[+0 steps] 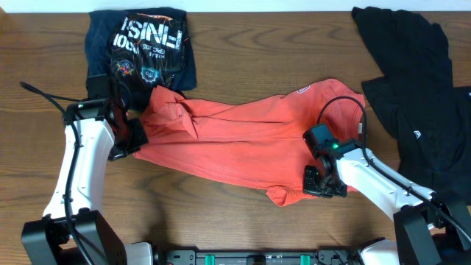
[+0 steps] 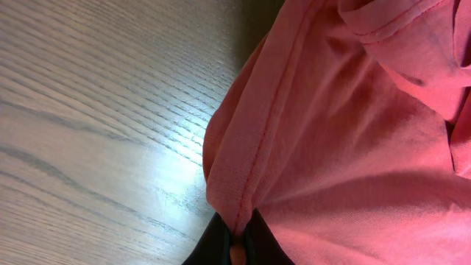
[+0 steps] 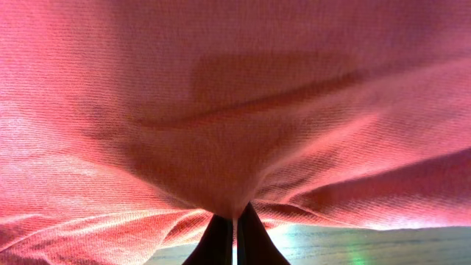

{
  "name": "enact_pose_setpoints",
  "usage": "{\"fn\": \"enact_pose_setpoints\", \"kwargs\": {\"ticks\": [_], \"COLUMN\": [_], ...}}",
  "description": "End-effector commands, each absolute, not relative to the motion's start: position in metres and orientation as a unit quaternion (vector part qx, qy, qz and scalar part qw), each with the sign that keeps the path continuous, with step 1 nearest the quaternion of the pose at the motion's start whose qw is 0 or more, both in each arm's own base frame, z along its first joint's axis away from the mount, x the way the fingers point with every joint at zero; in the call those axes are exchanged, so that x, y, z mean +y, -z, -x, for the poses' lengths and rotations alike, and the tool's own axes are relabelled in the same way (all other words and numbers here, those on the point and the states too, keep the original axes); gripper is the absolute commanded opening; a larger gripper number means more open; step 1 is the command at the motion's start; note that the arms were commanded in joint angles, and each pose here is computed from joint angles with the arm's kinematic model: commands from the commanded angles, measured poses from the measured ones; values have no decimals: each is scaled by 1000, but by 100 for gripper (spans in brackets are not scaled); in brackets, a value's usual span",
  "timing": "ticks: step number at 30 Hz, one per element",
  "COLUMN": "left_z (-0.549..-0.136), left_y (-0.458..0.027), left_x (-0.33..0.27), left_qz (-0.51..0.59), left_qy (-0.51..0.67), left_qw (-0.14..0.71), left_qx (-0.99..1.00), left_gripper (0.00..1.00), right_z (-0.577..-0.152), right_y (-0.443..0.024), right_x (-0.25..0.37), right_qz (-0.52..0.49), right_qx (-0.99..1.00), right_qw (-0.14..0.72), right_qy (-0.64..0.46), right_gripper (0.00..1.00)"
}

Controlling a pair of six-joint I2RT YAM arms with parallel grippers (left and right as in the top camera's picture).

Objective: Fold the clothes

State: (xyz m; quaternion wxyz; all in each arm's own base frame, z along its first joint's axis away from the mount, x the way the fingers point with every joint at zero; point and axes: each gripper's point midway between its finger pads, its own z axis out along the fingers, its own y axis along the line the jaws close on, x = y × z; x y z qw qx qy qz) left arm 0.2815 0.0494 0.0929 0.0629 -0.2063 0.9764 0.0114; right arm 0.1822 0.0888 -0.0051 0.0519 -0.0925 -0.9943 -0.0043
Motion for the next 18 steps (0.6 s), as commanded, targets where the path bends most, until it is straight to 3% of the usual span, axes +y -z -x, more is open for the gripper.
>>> {"fn": "enact_pose_setpoints", "kwargs": {"ticks": [1,10,14,18], "left_z": [-280,-279,-279,-280], "left_y": [-93,-92,-92,-93], "left_x": [54,54,54,54], "left_qz": [217,217,217,217], "left_qy": [-20,-20,-20,-20], "left_qw": [63,62,62,63], "left_qx": [974,974,974,974], "left_gripper": [6,6,6,6], "right_z": [-178,-163,-182,-212], "right_y": [3,-75,-108,-108], "right_x": [87,83,90,97], "right_qz": [93,66,46,25], "right_qx": [-994,-996,-998,-998], "right_qw": [63,67,14,-26], "right_qy": [-2,4,30,48], "right_gripper": [1,1,1,1]}}
